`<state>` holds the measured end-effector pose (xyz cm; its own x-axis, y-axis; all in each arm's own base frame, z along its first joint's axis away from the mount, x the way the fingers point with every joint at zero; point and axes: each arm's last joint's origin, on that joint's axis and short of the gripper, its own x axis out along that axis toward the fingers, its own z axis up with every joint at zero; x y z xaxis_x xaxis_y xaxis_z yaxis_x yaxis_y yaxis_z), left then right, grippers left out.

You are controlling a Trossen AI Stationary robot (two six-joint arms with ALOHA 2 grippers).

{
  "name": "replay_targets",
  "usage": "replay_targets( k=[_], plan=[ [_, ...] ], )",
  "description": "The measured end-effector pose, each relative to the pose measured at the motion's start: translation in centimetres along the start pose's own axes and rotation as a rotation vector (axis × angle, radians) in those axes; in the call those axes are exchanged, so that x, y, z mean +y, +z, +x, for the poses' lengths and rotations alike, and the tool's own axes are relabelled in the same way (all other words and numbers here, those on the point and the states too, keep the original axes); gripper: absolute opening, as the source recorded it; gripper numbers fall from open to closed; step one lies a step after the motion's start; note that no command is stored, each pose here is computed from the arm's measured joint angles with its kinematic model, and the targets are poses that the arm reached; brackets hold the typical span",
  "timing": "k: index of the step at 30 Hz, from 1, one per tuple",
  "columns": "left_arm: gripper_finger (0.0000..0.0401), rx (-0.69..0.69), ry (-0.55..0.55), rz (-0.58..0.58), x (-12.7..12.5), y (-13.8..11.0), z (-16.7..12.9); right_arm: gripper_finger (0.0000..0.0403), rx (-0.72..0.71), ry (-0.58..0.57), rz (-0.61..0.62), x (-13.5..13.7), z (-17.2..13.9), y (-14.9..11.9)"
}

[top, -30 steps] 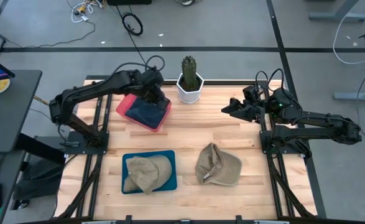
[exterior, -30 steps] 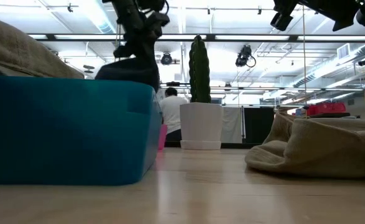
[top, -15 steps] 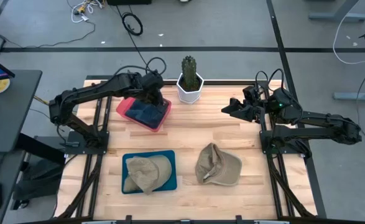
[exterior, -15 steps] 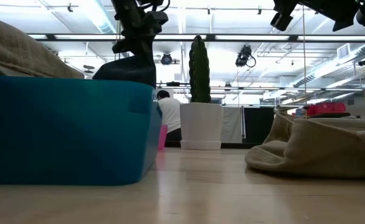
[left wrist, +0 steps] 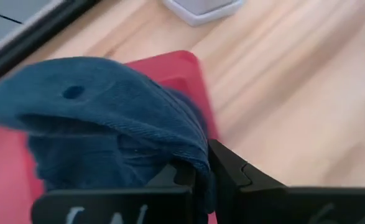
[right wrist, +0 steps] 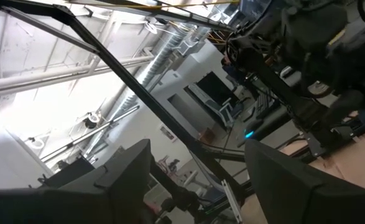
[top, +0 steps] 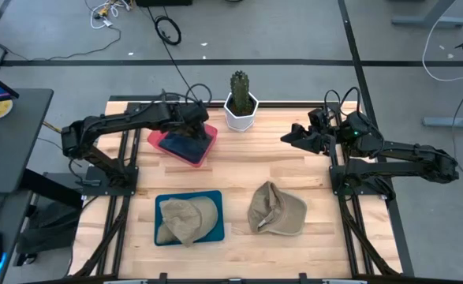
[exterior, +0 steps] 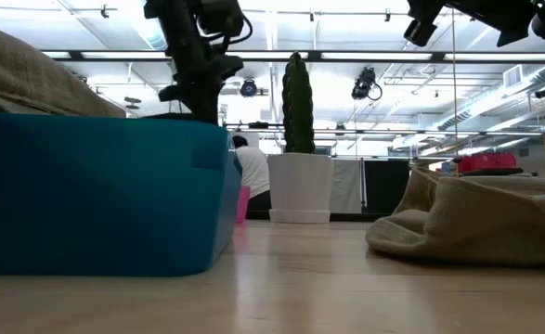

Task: Pick & Place hat
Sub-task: Put the blue cap into the pink bin

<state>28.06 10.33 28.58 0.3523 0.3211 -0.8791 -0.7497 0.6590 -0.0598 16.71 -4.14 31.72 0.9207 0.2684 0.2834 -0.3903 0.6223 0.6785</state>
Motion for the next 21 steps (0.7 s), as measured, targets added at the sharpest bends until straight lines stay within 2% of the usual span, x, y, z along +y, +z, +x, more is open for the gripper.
replay_targets(
  k=[6,15,21],
  plan=[
    [0.0022,0.010,0.103,0.045,1.1,-0.4,0.9,0.0262,-0.009,-0.006,0.000,0.0,0.0,0.0],
    [0.0022,0.020,0.152,0.075,2.2,-2.1,3.7,0.0262,-0.021,-0.014,0.000,0.0,0.0,0.1],
    [0.0023,0.043,0.216,0.060,2.8,-3.0,4.4,0.0262,-0.022,-0.015,0.000,0.0,0.0,0.1]
  ],
)
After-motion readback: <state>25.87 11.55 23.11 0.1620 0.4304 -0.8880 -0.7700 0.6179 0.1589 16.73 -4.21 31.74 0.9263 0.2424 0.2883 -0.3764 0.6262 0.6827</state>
